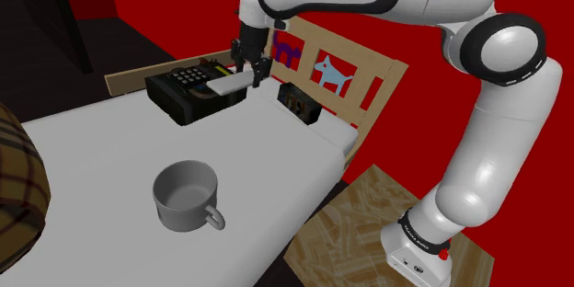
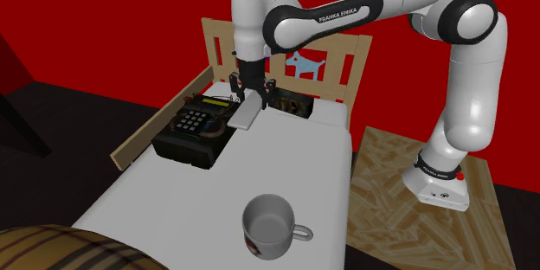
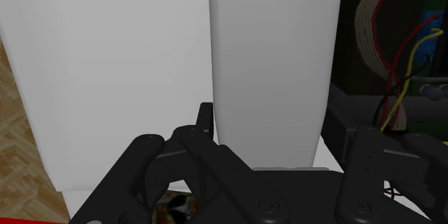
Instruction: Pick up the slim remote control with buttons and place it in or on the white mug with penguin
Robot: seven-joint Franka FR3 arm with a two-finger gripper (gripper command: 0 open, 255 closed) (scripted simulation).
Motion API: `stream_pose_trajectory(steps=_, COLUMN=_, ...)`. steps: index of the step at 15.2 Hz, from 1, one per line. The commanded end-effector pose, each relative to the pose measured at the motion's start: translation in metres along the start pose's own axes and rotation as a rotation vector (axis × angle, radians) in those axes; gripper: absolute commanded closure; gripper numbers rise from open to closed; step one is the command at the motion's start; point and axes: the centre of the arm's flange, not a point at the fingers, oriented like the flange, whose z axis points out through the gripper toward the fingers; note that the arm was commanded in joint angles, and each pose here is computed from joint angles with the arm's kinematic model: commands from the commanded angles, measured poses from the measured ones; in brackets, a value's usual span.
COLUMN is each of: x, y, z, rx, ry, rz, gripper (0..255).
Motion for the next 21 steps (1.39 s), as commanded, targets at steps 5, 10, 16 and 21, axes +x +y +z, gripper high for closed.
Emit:
stream_pose_trajectory(steps=5, x=-0.066, y=0.041, z=0.001, rx=0.0, ry=0.0, rz=0.0, gripper=255)
stream_pose_trajectory(steps=10, x=-0.122, y=0.077, z=0.002, rx=0.0, ry=0.0, rz=0.0, gripper=255)
stream_pose_trajectory(steps=16, x=-0.188, y=0.12, z=0.003, rx=0.0, ry=0.0, rz=0.0, gripper=255)
stream_pose_trajectory(steps=21, x=-0.244, y=0.156, z=0.004, rx=0.0, ry=0.0, rz=0.0, gripper=255)
